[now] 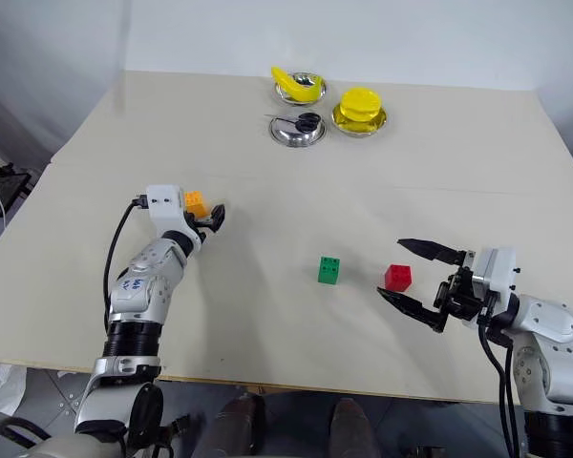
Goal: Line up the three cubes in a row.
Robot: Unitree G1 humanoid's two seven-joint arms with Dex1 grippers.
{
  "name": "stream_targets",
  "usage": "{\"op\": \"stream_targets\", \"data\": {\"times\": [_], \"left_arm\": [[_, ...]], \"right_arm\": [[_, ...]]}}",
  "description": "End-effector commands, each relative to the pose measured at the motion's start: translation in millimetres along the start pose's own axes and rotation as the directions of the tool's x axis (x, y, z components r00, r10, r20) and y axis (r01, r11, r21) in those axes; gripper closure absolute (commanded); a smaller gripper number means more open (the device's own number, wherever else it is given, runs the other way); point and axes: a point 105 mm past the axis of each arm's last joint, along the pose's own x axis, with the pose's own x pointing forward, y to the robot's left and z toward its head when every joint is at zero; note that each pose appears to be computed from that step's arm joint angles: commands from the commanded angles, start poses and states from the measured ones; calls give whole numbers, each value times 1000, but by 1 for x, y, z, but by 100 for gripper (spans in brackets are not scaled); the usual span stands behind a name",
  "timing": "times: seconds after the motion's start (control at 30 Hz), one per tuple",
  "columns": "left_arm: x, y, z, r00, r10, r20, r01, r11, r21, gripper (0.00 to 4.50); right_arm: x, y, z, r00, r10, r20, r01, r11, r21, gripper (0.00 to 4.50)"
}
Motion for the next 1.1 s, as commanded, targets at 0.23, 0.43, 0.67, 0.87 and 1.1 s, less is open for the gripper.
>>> {"op": "stream_targets", "data": {"times": [0.23, 0.43, 0.67, 0.87, 1.1], "left_arm": [[3, -4, 7, 999, 11, 52, -15, 996, 85, 148], [0, 5, 11, 997, -15, 70, 9, 996, 85, 297], [-43, -29, 35, 699, -711, 78, 659, 682, 317, 297], [-76, -38, 20, 258, -937, -235, 894, 139, 426, 297], [-65, -52, -8, 116, -875, -469, 902, -105, 418, 297]], "right_arm": [[0, 6, 6, 999, -20, 35, 20, 1000, -16, 0], [-3, 7, 3, 999, -31, 29, 32, 999, -17, 0], [-25, 5, 7, 997, -71, -21, 70, 997, -32, 0], [-51, 9, 15, 992, -74, -99, 72, 997, -20, 0], [-61, 20, 22, 986, -66, -154, 70, 997, 19, 0]]}}
